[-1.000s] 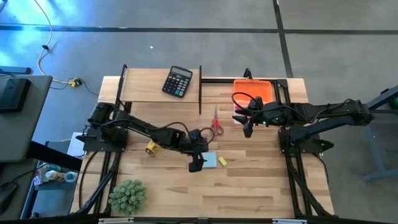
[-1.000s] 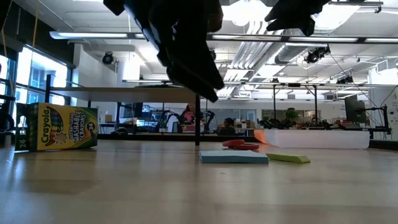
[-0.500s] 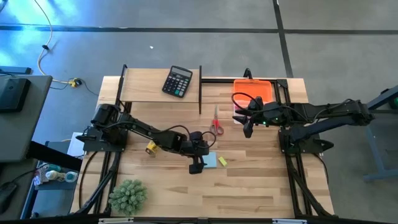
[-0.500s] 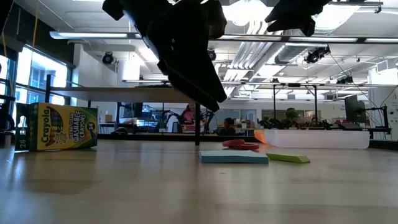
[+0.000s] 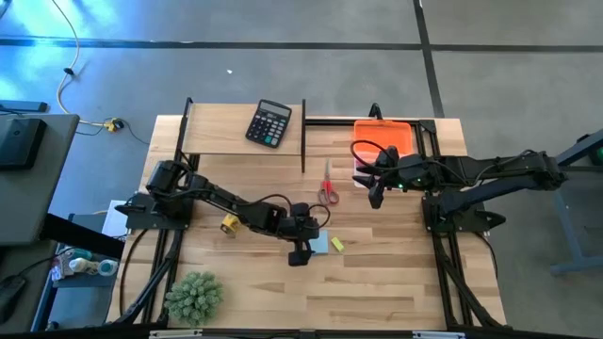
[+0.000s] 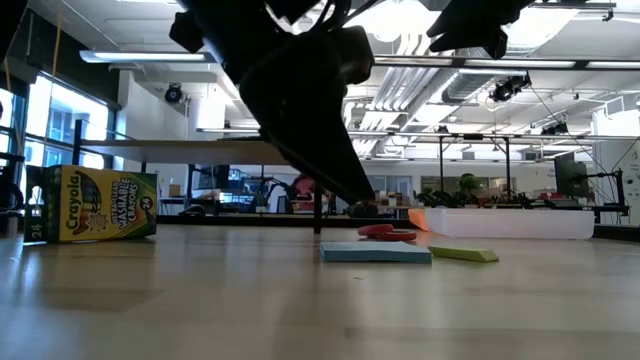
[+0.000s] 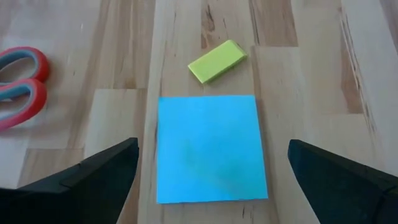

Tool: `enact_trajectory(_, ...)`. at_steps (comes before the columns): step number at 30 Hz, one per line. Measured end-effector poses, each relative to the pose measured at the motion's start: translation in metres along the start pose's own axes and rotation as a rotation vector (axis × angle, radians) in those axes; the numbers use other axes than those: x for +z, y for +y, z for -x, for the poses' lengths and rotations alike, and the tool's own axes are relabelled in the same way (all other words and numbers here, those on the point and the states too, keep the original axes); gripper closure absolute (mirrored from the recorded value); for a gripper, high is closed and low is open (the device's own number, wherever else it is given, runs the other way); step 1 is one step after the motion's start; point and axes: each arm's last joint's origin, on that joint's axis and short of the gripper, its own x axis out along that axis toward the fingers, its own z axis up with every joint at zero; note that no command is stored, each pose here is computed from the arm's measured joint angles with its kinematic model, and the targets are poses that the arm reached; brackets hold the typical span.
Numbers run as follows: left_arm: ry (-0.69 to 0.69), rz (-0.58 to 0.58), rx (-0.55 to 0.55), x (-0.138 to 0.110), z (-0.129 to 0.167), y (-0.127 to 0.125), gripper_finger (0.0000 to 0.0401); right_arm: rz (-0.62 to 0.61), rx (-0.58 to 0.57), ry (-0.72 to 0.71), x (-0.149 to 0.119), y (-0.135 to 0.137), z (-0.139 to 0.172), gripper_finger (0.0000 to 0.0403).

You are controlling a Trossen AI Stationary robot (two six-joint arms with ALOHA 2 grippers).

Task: Pack school essentials
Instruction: Put the blue sticky notes into the orange supply box

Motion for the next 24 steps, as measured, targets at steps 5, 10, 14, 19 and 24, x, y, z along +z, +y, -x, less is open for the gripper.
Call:
enact_trajectory(5,0.002,-0.001,0.001,0.000,0.000,0.000,0.0001,0.001,0.000,0.001,0.000,0.000,0.000,0.0270)
enact_trajectory(10,0.034,0.004,-0.014,-0.008,-0.014,-0.001,0.0001,0.001,0.000,0.000,0.000,0.000,0.000,0.0270)
enact_trajectory(14,0.011,0.007,-0.018,-0.008,-0.020,-0.002,0.0001,0.001,0.000,0.001,0.000,0.000,0.000,0.0270)
enact_trajectory(19,0.028,0.021,-0.025,-0.012,-0.025,-0.002,0.0001,0.003,0.000,0.001,0.000,0.000,0.000,0.0270)
enact_trajectory(24,0.015,0.003,-0.001,-0.011,-0.025,-0.001,0.0001,0.002,0.000,0.000,0.000,0.000,0.000,0.0270)
